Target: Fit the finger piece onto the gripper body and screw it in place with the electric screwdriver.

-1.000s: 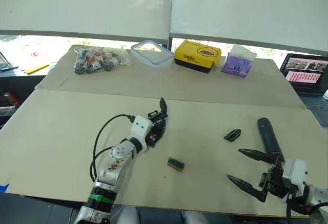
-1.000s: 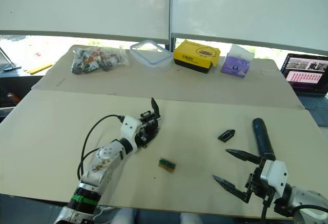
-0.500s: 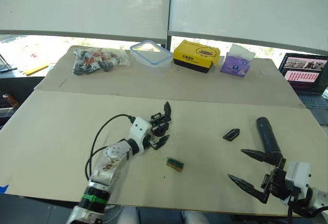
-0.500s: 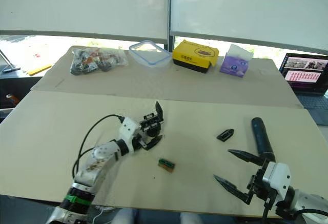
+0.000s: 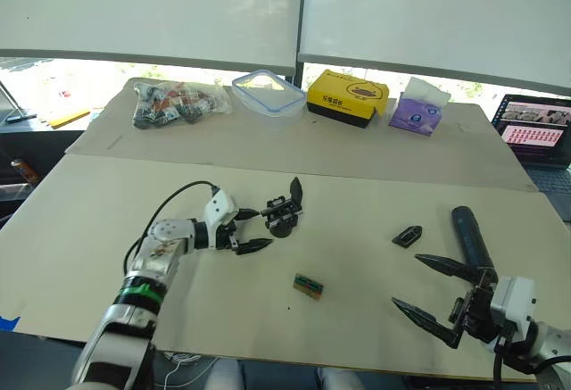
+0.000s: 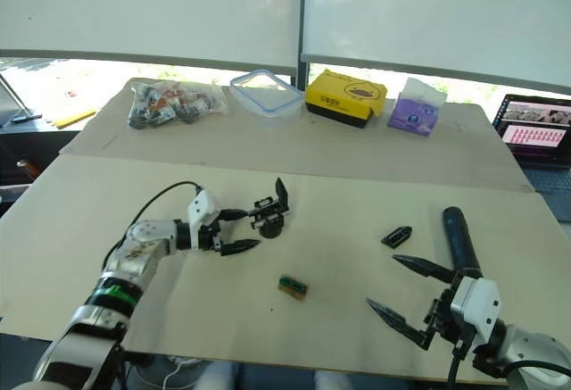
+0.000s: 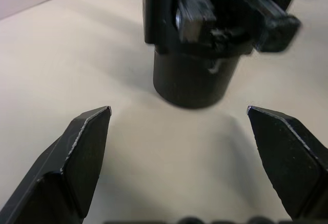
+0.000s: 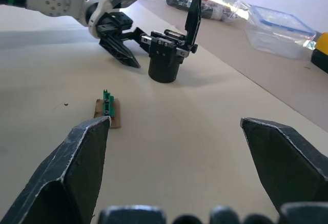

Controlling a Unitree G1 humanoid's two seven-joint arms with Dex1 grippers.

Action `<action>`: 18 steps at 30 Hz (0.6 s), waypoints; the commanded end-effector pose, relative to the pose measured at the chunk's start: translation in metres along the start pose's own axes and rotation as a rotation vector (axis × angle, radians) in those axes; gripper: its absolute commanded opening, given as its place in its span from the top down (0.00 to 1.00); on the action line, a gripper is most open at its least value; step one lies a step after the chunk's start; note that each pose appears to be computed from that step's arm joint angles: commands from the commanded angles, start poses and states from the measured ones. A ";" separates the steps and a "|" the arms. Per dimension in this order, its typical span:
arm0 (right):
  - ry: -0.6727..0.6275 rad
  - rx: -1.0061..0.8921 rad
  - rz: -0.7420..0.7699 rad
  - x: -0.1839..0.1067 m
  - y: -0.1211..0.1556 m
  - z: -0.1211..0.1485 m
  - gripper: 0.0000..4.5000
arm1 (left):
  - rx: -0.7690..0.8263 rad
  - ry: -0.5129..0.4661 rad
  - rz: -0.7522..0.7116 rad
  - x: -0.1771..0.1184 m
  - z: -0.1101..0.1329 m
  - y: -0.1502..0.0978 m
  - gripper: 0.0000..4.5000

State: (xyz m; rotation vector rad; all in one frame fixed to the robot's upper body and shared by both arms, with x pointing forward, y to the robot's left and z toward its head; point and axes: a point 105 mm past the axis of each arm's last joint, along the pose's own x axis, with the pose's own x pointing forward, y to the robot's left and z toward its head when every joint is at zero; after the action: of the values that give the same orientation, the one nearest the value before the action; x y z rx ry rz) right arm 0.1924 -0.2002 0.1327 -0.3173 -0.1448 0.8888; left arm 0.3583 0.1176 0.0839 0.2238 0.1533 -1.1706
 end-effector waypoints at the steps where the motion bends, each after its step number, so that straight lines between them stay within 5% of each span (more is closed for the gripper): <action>1: -0.015 -0.030 -0.003 0.002 0.001 0.010 0.00 | 0.042 -0.021 -0.050 0.013 0.007 0.001 0.00; 7: -0.009 -0.034 -0.019 0.001 0.002 0.012 0.00 | 0.028 -0.021 -0.068 0.033 0.008 0.002 0.00; 10: -0.003 -0.040 -0.029 0.000 0.002 0.013 0.00 | 0.049 -0.029 -0.065 0.030 0.007 0.001 0.18; 13: 0.001 -0.041 -0.033 -0.001 0.001 0.013 0.00 | 0.075 -0.054 -0.050 0.024 0.010 0.000 0.48; 18: 0.002 -0.046 -0.033 -0.001 0.000 0.013 0.00 | 0.046 -0.163 0.124 0.020 0.037 -0.002 0.47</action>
State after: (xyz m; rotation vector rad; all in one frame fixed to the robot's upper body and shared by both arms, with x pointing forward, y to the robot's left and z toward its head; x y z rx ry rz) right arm 0.1877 -0.1968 0.1367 -0.3300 -0.1447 0.8630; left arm 0.3596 0.0952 0.0822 0.2039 0.0852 -1.1266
